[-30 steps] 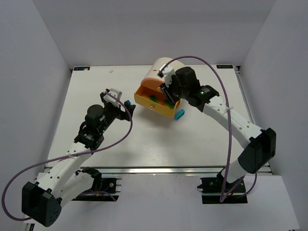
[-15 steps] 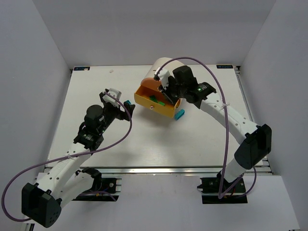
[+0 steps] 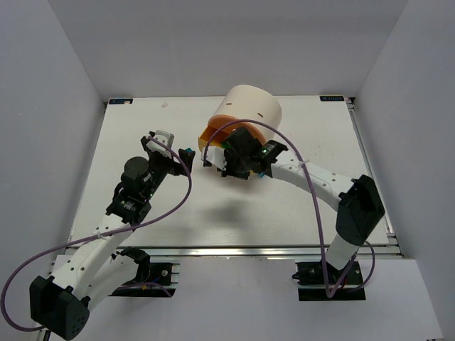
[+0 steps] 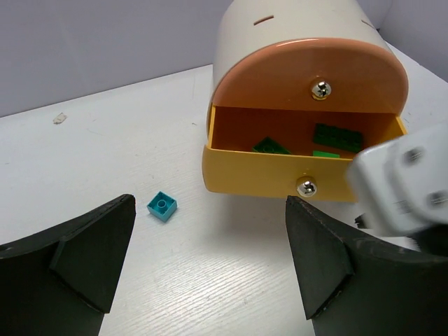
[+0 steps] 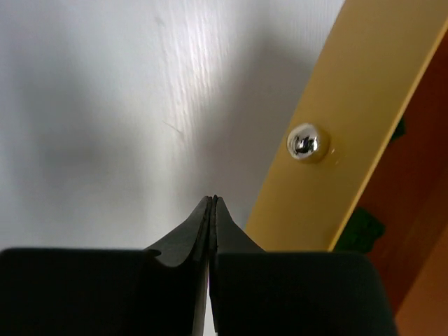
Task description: Sort the legos into containers by color
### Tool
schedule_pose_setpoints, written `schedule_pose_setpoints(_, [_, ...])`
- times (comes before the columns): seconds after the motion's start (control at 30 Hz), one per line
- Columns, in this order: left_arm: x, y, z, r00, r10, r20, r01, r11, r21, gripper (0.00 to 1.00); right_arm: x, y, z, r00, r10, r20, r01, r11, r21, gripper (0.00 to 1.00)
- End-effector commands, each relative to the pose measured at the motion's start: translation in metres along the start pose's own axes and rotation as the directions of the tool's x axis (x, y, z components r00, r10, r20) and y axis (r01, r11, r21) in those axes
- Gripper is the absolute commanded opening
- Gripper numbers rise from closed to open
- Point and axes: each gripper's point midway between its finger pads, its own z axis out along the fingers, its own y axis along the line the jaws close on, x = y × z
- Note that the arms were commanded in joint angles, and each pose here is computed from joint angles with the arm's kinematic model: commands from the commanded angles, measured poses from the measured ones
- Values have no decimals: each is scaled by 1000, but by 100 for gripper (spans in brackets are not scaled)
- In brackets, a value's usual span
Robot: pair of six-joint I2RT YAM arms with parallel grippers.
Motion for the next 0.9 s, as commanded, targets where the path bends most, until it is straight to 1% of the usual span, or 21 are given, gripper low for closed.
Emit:
schedule_pose_setpoints(0.0, [-15,9,-4,999,2,39,-1,999,-43,97,8,-60,-4,995,77,-70,-50,942,331,0])
schedule_pose_setpoints(0.03, [-16,9,-4,999,2,41,-1,999,-43,97,13,-66,0,991,98,-96,-57,930,362,0])
schedule_pose_setpoints(0.07, [-15,9,-4,999,2,40,-1,999,-44,97,21,-81,-6,983,130,-133,-57,891,450,0])
schedule_pose_setpoints(0.1, [-16,9,-4,999,1,41,1,999,-43,97,19,-92,-6,982,141,-126,-60,865,499,0])
schedule_pose_setpoints(0.17, [-17,8,-4,999,1,44,1,999,-41,97,28,-105,-11,974,164,-154,-50,823,566,0])
schedule_pose_setpoints(0.27, [-18,8,-5,999,-1,47,2,999,-38,97,30,-118,-14,972,173,-158,-37,780,625,0])
schedule_pose_setpoints(0.5, [-17,6,-4,999,-2,44,3,1000,-29,97,38,-129,-2,963,188,-195,-23,775,631,0])
schedule_pose_setpoints(0.67, [-14,1,-2,999,-8,38,8,1000,-3,97,44,-135,0,957,202,-208,-28,778,627,0])
schedule_pose_setpoints(0.7, [-13,0,-1,999,-10,36,10,1000,5,96,44,-134,-1,957,202,-207,-29,780,625,0])
schedule_pose_setpoints(0.73, [-12,-6,0,999,-8,33,7,999,37,92,41,-130,1,962,191,-196,-37,799,600,0])
schedule_pose_setpoints(0.77, [-12,-14,0,999,-8,33,5,997,83,86,43,-117,3,960,187,-208,-48,842,537,0])
schedule_pose_setpoints(0.8, [-13,-19,0,999,-5,42,0,994,113,68,33,-108,-6,971,170,-169,-68,871,486,0])
schedule_pose_setpoints(0.83, [-12,-24,0,999,-7,42,1,990,142,56,16,-82,2,987,131,-88,-95,937,335,0])
schedule_pose_setpoints(0.87, [-10,-35,-1,999,-8,41,0,979,202,44,4,-65,-5,992,121,-34,-109,961,255,0])
